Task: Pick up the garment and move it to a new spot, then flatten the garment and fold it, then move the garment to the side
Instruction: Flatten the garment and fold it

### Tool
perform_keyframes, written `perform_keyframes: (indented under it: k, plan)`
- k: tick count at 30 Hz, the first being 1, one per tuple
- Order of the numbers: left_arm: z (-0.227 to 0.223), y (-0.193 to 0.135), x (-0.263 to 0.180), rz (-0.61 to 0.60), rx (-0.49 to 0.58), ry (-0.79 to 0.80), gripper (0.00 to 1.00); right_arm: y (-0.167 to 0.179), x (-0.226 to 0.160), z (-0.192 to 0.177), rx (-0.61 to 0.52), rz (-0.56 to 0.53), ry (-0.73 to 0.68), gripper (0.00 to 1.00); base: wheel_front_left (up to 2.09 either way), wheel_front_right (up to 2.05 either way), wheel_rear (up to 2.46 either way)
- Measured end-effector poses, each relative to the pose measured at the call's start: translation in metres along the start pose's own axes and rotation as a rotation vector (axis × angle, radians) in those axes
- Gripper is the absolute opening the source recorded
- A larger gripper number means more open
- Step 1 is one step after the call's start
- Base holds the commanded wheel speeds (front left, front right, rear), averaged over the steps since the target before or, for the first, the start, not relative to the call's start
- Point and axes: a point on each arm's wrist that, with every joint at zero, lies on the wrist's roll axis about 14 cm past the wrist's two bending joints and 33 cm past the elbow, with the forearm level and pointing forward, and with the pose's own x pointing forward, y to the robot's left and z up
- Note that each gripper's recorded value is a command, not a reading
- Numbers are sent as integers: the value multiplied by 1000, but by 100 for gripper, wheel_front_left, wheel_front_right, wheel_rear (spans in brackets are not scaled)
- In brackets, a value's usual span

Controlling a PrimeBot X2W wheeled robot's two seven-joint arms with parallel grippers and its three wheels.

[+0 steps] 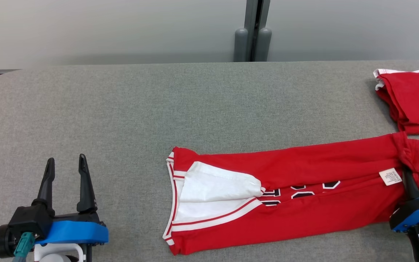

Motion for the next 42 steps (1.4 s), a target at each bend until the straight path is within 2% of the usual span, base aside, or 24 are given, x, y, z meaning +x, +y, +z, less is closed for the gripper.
perform_keyframes:
  k: [5, 15, 24, 33, 42]
  plan:
    - [0, -1, 0, -3, 1, -1, 100, 17, 2, 8, 3, 39, -26, 0, 0, 0, 0]
    - [1, 2, -1, 4, 5, -2, 100, 90, -6, 14, 68, 200, -53, 0, 0, 0, 0]
    - [1, 0, 0, -5, 5, -3, 100, 184, -26, 14, 124, 436, -24, 0, 0, 0, 0]
    - [-1, -2, 4, -8, -5, 3, 100, 268, -43, 20, 123, 676, -14, 0, 0, 0, 0]
    - [-1, 1, 4, -1, -13, 4, 100, 325, -59, 20, 118, 860, 0, 0, 0, 0, 0]
